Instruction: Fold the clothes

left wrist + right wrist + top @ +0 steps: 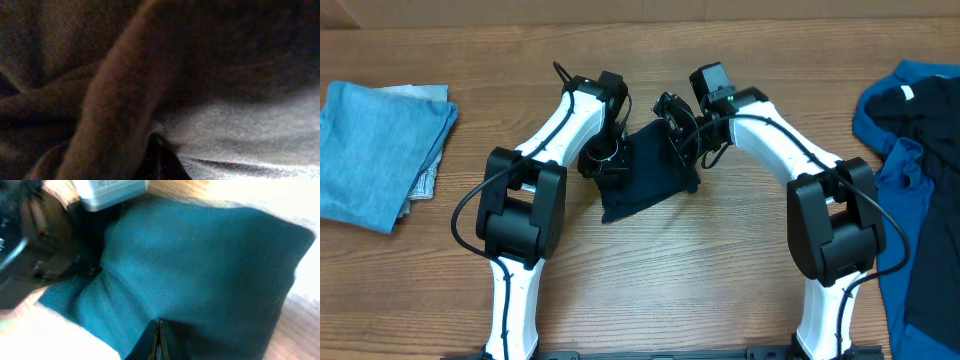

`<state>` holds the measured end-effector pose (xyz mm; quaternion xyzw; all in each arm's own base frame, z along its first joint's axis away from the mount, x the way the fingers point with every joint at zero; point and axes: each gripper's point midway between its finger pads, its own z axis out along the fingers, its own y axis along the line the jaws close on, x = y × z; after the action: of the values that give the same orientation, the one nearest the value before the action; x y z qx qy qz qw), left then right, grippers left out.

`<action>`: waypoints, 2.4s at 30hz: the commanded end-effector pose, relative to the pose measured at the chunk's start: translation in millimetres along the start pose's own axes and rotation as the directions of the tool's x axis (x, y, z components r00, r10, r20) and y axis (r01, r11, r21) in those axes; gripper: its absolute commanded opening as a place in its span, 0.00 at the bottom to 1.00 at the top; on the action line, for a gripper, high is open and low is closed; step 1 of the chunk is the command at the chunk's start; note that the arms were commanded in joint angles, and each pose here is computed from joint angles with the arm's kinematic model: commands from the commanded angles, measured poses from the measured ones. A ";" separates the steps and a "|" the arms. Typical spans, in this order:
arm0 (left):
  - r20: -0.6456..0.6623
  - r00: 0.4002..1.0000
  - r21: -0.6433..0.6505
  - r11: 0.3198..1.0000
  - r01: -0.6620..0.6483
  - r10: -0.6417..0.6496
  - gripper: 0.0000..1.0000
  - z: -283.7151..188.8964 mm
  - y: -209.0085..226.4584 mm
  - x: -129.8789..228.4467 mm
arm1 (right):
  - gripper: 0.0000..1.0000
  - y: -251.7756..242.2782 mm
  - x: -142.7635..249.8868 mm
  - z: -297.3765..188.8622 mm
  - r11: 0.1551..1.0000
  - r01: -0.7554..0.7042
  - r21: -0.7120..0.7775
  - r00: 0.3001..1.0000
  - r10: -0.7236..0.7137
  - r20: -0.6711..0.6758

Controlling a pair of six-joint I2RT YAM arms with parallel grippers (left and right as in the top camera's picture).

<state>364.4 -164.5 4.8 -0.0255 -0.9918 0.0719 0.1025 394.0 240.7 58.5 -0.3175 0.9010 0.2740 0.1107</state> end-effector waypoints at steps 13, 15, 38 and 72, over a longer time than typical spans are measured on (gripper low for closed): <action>-0.074 0.996 -0.151 0.988 0.034 -0.046 0.06 29.0 36.6 12.5 | 0.04 -53.4 -7.4 29.9 0.992 -0.008 0.130 1.000 0.007 0.006; -0.074 0.996 -0.152 0.988 0.034 -0.046 0.06 29.1 36.7 12.4 | 0.04 -63.1 -7.4 28.9 0.988 -0.015 0.153 1.000 0.013 0.013; 0.105 0.528 -0.270 0.535 -0.800 0.843 0.97 -75.2 -54.7 13.8 | 0.15 -125.2 0.0 -123.9 0.890 -0.430 0.151 0.902 0.418 0.103; 0.450 0.880 -0.310 0.951 -0.003 0.149 1.00 12.0 -112.6 -17.8 | 0.15 -220.1 93.7 -208.8 0.689 -0.704 0.172 0.709 0.669 0.222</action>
<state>376.4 -280.8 10.5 -0.0706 -0.9842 -0.0648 -0.1488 450.9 -64.6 84.4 0.0842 0.9710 0.2098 0.0780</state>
